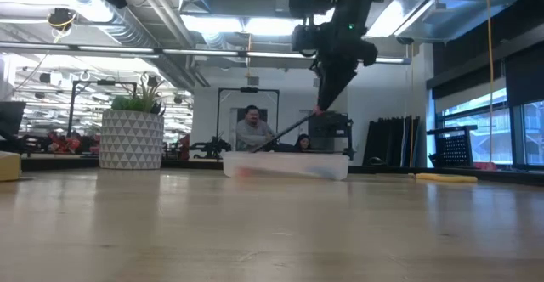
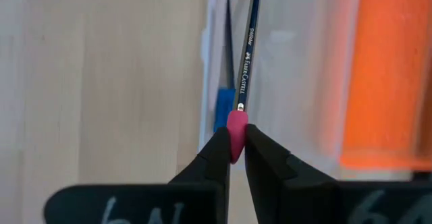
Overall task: Pack school essentials
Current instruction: Put the black pencil into the orange supply box
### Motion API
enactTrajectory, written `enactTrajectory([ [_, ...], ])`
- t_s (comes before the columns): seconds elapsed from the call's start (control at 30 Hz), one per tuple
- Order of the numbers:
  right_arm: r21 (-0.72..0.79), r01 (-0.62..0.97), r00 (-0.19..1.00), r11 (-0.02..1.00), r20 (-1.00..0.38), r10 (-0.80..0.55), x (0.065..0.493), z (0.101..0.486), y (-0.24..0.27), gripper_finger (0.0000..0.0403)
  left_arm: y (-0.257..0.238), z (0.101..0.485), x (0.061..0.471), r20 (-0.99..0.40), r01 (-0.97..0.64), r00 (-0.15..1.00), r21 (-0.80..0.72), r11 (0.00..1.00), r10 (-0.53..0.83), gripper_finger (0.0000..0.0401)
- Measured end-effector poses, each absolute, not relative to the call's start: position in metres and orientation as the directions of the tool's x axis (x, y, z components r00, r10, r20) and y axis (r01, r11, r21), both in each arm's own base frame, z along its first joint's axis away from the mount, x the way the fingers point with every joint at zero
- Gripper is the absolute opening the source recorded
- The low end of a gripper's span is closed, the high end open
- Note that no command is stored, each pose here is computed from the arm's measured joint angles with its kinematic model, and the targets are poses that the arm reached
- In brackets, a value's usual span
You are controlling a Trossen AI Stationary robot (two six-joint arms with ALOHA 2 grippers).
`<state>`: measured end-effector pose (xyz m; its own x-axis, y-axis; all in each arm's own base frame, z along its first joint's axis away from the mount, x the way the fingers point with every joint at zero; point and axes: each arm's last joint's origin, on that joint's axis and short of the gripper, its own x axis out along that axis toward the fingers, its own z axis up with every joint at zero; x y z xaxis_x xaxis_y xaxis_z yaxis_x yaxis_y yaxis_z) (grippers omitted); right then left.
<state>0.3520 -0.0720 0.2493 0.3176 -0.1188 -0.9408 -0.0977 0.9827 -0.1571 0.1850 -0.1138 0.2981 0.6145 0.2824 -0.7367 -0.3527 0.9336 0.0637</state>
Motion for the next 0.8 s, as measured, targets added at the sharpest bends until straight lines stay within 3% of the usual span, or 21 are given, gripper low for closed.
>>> enactTrajectory([
  [0.63,-0.163,-0.121,0.375,0.979,-0.921,-0.107,0.349,0.22,-0.088,0.0035,-0.107,0.298,0.189,-0.737,-0.385,0.605,0.062,0.921,0.302,0.0],
  [0.8,-0.089,-0.137,0.391,0.987,-0.92,-0.028,0.349,0.219,-0.091,0.0035,-0.107,0.298,0.189,-0.736,-0.385,0.605,0.062,0.921,0.302,0.0],
])
